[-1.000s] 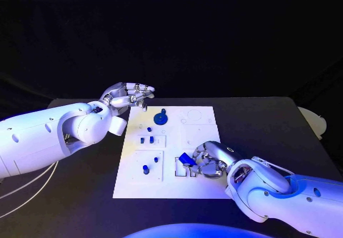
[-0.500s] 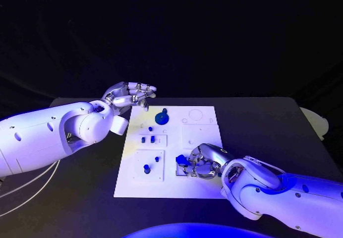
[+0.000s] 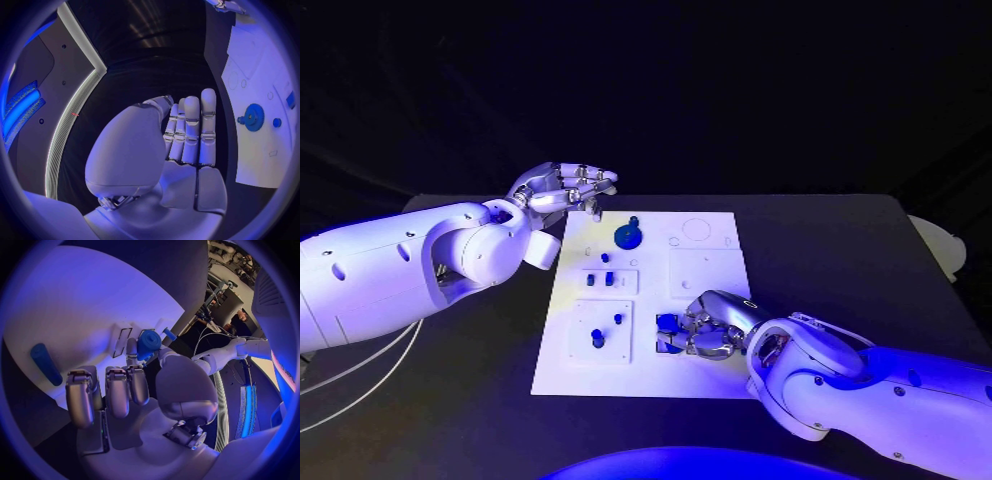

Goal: Assemble the parts on the task board

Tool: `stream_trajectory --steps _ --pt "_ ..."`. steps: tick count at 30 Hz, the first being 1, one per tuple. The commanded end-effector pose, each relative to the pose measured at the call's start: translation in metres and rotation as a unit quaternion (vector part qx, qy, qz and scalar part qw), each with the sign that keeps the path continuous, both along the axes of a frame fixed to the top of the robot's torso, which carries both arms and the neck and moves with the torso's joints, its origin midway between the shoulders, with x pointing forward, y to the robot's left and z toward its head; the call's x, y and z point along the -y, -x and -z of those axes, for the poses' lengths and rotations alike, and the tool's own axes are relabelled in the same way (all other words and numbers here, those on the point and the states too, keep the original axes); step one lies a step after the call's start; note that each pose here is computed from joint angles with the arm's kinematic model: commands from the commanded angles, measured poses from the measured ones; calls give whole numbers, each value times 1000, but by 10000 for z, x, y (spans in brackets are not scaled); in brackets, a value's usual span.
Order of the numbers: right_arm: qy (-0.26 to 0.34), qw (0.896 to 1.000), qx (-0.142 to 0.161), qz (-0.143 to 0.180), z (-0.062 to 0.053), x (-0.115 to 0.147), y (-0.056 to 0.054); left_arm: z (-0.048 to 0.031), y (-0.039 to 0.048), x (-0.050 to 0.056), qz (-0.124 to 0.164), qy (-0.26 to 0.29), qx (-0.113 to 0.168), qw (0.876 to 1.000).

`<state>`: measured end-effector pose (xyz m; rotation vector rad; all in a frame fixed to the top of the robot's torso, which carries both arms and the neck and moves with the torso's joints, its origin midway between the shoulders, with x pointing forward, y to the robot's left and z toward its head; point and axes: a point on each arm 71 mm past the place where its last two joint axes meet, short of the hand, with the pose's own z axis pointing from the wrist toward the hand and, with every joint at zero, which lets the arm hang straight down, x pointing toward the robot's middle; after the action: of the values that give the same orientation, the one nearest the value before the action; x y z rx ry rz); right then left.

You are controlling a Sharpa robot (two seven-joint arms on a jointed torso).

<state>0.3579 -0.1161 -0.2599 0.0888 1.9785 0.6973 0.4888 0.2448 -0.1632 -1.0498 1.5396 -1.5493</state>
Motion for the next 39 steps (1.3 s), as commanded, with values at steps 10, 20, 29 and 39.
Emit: stream_trajectory --steps 10,20,29,39 --pt "26 999 29 2 -13 13 -13 -10 8 19 9 6 0 1000" --pt "13 999 45 -6 -65 4 22 -10 7 15 8 6 0 1000" --pt "0 998 51 -20 -131 63 88 -9 6 5 7 6 0 1000" --pt "-10 997 72 12 -229 374 39 -7 3 -1 5 5 1 1000"
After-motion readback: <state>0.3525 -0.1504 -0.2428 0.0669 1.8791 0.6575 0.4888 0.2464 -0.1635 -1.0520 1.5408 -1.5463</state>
